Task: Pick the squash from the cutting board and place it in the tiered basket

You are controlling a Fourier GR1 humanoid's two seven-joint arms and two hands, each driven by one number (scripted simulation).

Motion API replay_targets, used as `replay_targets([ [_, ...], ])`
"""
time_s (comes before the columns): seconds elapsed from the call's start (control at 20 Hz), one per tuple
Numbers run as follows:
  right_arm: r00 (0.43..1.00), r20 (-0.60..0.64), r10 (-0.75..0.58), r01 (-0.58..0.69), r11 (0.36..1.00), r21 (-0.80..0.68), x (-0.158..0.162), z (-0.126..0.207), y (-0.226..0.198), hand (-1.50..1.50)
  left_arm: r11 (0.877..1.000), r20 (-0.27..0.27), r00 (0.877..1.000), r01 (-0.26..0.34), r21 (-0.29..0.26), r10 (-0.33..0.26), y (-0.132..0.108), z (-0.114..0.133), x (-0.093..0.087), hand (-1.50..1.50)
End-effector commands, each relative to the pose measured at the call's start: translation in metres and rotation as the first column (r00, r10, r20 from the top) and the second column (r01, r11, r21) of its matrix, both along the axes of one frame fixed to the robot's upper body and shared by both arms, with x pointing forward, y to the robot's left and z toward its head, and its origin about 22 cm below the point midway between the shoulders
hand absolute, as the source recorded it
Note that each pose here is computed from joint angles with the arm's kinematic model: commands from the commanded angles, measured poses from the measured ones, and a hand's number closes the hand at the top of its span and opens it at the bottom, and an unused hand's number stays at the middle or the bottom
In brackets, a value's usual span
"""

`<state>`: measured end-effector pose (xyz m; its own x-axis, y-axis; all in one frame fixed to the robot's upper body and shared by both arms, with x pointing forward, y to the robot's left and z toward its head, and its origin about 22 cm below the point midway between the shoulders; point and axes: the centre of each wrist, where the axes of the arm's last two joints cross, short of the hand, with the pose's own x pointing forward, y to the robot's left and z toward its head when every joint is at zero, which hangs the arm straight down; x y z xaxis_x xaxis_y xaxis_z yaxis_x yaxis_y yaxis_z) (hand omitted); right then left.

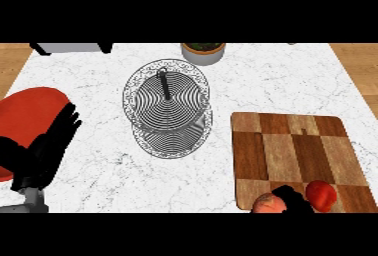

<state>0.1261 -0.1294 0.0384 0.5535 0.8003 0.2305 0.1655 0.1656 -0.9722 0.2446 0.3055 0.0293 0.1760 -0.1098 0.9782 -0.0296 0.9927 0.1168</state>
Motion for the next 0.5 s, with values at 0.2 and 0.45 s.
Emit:
replay_targets([
  [0.2, 0.898, 0.439, -0.002, -0.049, 0.993, 0.104, -0.045, 0.088, 0.035, 1.5, 1.0, 0.006, 1.0, 0.02, -0.005, -0.02, -0.001, 0.006, 0.004, 0.0],
  [0.45, 0.899, 0.432, 0.072, -0.124, 0.988, 0.092, -0.058, 0.098, 0.051, 1.5, 1.0, 0.02, 0.999, 0.031, -0.007, -0.031, -0.017, 0.004, 0.003, 0.0],
])
